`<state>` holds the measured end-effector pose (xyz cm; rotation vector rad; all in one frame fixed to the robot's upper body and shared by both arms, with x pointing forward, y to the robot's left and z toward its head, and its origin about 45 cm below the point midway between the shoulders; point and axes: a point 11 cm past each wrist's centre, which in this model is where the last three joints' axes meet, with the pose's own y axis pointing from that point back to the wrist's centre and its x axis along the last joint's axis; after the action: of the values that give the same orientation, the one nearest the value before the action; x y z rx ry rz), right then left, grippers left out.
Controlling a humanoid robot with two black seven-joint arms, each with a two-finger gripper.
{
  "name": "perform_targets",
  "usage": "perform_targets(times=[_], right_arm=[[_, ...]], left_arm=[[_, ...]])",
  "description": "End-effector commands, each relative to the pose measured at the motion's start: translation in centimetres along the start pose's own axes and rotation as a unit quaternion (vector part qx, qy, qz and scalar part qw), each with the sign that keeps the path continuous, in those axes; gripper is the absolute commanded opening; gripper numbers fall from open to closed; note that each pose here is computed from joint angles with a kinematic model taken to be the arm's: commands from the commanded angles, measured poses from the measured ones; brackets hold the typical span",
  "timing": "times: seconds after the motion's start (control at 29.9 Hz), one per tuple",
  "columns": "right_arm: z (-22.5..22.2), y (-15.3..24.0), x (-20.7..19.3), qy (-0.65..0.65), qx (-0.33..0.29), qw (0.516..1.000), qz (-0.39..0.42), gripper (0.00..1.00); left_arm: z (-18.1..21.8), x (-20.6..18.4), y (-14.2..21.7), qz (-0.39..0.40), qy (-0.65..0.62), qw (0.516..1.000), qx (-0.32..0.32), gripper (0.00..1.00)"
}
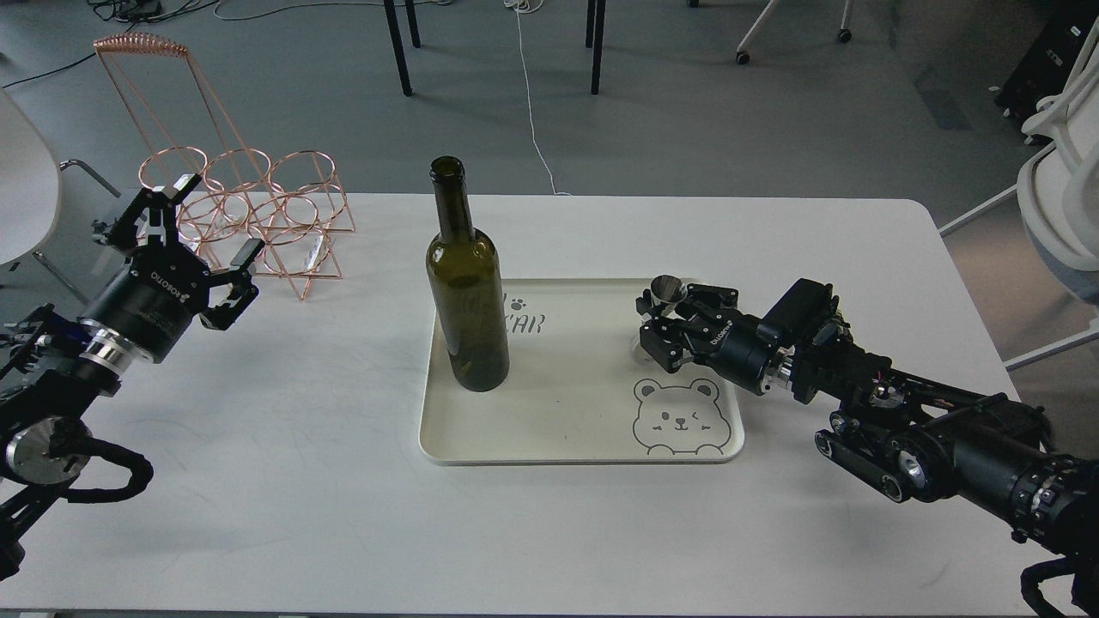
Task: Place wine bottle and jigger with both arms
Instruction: 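Carry the jigger off the tray and set it on the table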
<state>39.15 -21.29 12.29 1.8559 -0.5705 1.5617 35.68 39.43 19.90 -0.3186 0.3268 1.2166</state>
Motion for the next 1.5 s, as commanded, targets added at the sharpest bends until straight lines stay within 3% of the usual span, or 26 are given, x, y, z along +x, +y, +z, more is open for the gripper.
perform_targets(times=[0.0,0.2,0.43,0.57,1.14,1.37,1.47], right_arm=[[1.3,1.5,1.7,-0.012,-0.014,1.000,0.023,0.12],[6.0,6.9,4.3,-0.013,-0.072,0.996,0.043,0.12],[9.3,14.7,0.1,-0.060,-0.165,0.984,0.003,0.13],[9.4,17.0,-1.8,-0.072,-0.183,0.980,-0.019,0.13],[10.2,17.5,-3.1,-0.068,-0.204,0.976,-0.033,0.17],[10.1,17.4,-3.2,-0.070,-0.203,0.976,-0.032,0.31],[10.1,17.4,-3.1,-0.070,-0.203,0.976,-0.032,0.32]], left_arm=[[-0.1,0.0,0.0,-0.001,-0.001,1.000,0.001,0.98],[-0.1,-0.2,-0.1,-0.004,-0.002,1.000,0.001,0.98],[-0.2,-0.3,-0.2,-0.005,0.000,1.000,0.001,0.98],[-0.3,-0.4,-0.2,-0.005,0.000,1.000,0.002,0.98],[-0.8,-0.7,-0.4,-0.008,0.007,1.000,0.001,0.98],[-0.7,-0.7,-0.4,-0.008,0.006,1.000,0.001,0.98],[-0.7,-0.7,-0.4,-0.008,0.006,1.000,0.002,0.98]])
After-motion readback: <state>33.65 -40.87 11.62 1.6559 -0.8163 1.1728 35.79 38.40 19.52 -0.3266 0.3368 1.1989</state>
